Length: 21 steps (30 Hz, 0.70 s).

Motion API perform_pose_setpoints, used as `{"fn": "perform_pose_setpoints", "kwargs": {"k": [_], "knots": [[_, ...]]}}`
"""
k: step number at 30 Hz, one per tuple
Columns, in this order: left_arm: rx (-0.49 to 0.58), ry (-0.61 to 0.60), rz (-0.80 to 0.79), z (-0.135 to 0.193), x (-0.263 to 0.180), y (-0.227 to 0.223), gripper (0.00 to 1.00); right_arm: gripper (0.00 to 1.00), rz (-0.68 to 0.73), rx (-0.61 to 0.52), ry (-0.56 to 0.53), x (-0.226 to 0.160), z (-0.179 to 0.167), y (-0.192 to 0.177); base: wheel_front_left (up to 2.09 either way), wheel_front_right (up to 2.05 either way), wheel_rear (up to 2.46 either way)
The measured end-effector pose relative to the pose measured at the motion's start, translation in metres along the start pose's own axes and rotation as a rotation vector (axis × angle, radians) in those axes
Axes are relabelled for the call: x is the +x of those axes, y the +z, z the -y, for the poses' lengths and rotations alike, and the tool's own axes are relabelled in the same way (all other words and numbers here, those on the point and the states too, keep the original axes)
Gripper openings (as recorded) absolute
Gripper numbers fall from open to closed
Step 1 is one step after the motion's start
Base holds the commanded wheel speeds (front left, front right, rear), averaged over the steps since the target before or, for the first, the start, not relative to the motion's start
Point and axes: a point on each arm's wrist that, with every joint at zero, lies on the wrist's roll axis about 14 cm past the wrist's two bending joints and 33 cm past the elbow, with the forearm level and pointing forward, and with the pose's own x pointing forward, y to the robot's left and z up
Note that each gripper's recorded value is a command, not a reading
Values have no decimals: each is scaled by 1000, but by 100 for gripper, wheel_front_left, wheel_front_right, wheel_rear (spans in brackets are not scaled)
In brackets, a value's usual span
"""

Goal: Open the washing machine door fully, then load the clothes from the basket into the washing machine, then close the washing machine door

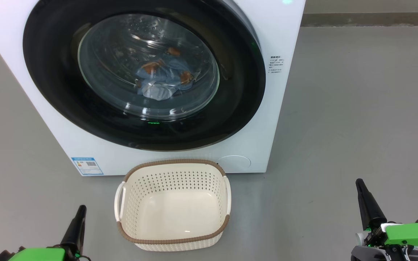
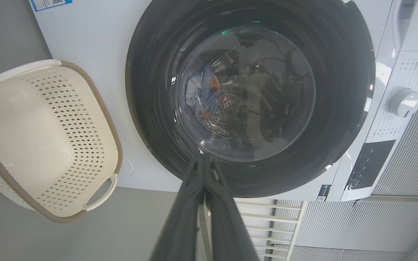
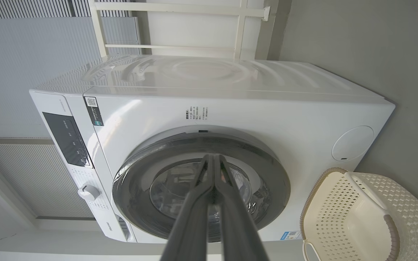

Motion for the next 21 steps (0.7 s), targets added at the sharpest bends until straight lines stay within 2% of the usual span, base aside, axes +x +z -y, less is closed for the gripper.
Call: {"fn": "perform_pose_setpoints", "kwargs": {"k": [21], "knots": [[-1, -2, 1, 1, 0, 0, 0, 0, 1, 11, 3, 0, -1, 0, 0, 0, 0]]}}
